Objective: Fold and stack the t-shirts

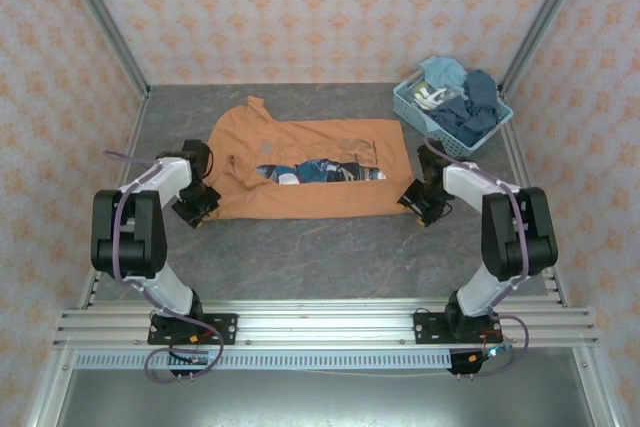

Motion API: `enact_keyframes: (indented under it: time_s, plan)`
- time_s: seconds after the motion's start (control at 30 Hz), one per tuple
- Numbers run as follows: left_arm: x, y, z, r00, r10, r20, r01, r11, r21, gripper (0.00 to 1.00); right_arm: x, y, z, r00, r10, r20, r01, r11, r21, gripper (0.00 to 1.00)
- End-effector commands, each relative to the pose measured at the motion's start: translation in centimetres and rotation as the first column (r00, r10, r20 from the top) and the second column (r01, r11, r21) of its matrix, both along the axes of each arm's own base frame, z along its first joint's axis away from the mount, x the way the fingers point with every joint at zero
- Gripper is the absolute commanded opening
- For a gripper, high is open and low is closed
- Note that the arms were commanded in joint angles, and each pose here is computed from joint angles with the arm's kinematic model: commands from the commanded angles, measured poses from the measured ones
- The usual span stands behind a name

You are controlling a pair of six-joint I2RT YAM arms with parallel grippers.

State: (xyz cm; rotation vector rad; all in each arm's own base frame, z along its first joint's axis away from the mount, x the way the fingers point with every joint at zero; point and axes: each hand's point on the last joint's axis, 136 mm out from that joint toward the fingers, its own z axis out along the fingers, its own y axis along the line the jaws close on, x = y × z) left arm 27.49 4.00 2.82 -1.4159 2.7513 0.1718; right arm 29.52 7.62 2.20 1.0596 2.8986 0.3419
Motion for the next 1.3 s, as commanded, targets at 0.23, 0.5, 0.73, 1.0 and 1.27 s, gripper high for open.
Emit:
enact_keyframes:
  time_s: [0.23,0.5,0.73,1.0,1.27]
  plan:
    - [-0.7,3.0,-0.8,0.997,-0.003,-0.075,0.014,0.989,0.147,0.02,2.0,-1.3,-1.5,1.000,-0.030,-0.005,0.030,0.996,-0.088,0.05]
    - [-7.4,1.7,-0.6,0.992,0.035,-0.124,-0.022,0.994,0.108,0.00,-5.7,-2.7,-0.1,0.992,-0.015,-0.127,-0.003,0.990,-0.141,0.00]
    - [-11.0,1.5,0.4,0.991,0.079,-0.108,-0.066,0.991,0.117,0.11,-10.6,-2.3,-0.3,0.985,-0.022,-0.172,0.009,0.997,-0.076,0.13]
    - [-5.4,-0.2,7.5,0.972,0.105,0.208,-0.120,0.991,0.059,0.60,-5.5,-0.1,7.0,0.988,0.063,0.143,-0.061,0.998,-0.014,0.55]
    - [0.5,-10.1,5.3,0.958,0.056,0.282,-0.002,0.982,-0.191,0.62,-0.6,10.5,12.4,0.872,0.241,0.427,-0.366,0.900,0.238,0.62]
